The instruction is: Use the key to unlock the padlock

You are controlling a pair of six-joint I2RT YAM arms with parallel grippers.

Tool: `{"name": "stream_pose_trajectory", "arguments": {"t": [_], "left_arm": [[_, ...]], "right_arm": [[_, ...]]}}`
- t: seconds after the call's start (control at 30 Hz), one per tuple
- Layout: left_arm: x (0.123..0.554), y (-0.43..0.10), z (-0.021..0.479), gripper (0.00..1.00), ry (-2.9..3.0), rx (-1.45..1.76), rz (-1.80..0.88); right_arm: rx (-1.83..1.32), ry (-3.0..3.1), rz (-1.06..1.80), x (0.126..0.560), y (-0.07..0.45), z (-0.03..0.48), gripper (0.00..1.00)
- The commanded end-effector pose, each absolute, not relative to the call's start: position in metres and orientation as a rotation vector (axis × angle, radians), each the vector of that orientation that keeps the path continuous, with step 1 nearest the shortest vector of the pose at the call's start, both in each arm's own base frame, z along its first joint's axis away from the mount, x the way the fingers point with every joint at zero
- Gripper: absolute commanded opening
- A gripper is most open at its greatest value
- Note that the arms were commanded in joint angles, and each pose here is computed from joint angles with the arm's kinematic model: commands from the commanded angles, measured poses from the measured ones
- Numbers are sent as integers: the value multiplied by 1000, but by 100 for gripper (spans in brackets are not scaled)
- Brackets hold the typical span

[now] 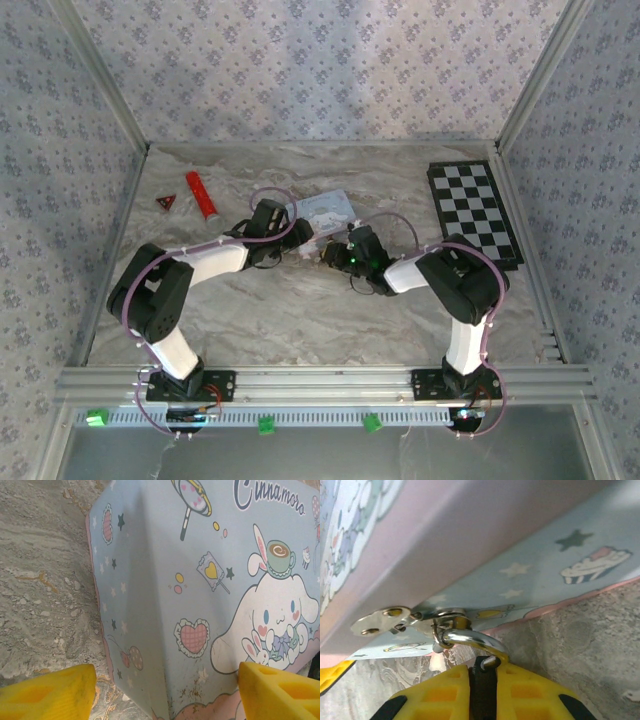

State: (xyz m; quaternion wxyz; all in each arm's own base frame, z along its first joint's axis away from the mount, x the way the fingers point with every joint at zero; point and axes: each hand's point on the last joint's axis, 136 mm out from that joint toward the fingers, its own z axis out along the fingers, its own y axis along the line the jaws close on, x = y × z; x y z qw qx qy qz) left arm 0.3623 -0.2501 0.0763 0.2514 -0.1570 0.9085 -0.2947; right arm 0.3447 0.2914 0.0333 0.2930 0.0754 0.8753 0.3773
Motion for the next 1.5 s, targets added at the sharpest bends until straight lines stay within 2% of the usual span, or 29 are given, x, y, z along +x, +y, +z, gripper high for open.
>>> {"name": "stream_pose_trajectory", "arguments": {"t": [0.0, 0.3, 0.87, 1.13, 1.47], "left_arm": [[351, -231, 56, 74, 2534, -476, -700], [352, -232, 57, 74, 2532, -474, -704], [354, -236, 61, 74, 2538, -445, -714], [355, -235, 61, 75, 2539, -448, -705], [356, -236, 62, 75, 2538, -447, -703]], "right_arm": [[305, 2418, 1032, 327, 282, 16, 5], [352, 2370, 1027, 331, 269, 30, 0], [400, 2326, 1059, 335, 259, 39, 0], [417, 2314, 1189, 336, 271, 53, 0], [258, 2422, 891, 327, 261, 64, 0]]}}
